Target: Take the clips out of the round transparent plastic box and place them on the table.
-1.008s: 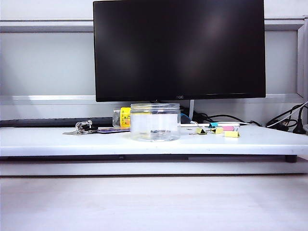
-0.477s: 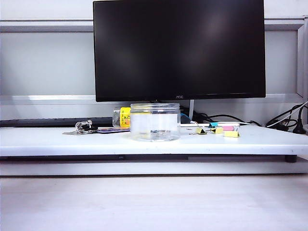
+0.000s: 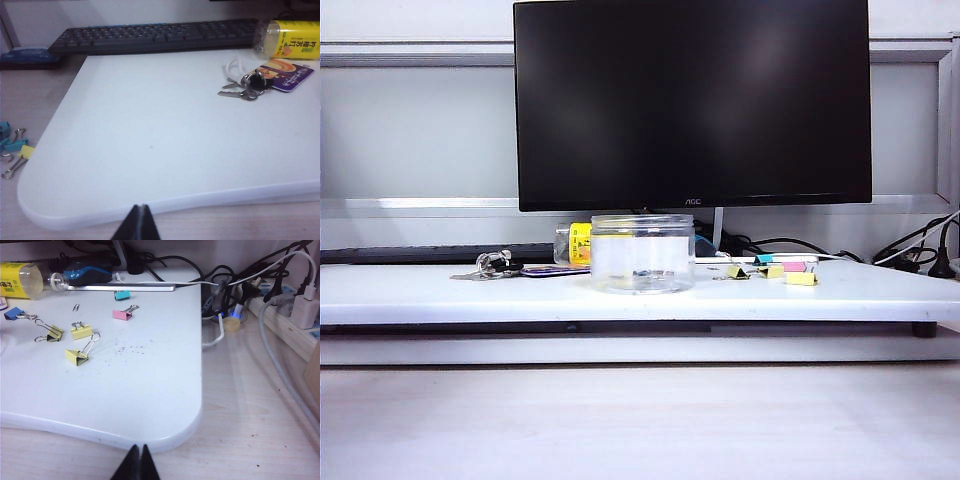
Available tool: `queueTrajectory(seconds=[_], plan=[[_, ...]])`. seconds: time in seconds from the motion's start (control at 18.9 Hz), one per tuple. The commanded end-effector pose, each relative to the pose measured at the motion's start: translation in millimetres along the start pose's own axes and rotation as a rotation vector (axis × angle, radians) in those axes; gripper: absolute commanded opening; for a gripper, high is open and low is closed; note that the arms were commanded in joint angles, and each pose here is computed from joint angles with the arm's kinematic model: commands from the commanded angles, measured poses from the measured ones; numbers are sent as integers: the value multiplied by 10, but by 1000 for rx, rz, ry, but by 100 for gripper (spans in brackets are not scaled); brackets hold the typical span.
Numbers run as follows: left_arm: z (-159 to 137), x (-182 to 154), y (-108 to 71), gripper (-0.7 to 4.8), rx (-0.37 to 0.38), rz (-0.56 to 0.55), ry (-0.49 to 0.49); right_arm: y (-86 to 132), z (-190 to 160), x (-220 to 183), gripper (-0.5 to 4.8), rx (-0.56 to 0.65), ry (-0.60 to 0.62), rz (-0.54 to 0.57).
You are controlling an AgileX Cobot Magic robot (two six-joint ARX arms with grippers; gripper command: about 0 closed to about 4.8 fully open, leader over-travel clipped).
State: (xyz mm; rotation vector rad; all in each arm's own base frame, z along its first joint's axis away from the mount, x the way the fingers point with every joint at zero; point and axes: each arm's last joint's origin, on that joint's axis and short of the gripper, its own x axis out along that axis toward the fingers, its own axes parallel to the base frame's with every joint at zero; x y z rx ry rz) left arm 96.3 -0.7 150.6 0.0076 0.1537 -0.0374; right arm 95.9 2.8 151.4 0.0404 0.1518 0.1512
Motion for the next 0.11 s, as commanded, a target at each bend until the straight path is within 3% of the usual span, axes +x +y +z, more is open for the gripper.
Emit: queueTrajectory(seconds=[0.05, 0.11], plan=[[-21, 1, -2, -6, 7, -5, 15, 0, 4, 1, -1, -5, -10, 1], [-21, 1, -2, -6, 7, -4, 15, 0, 4, 1, -1, -5, -10, 1]])
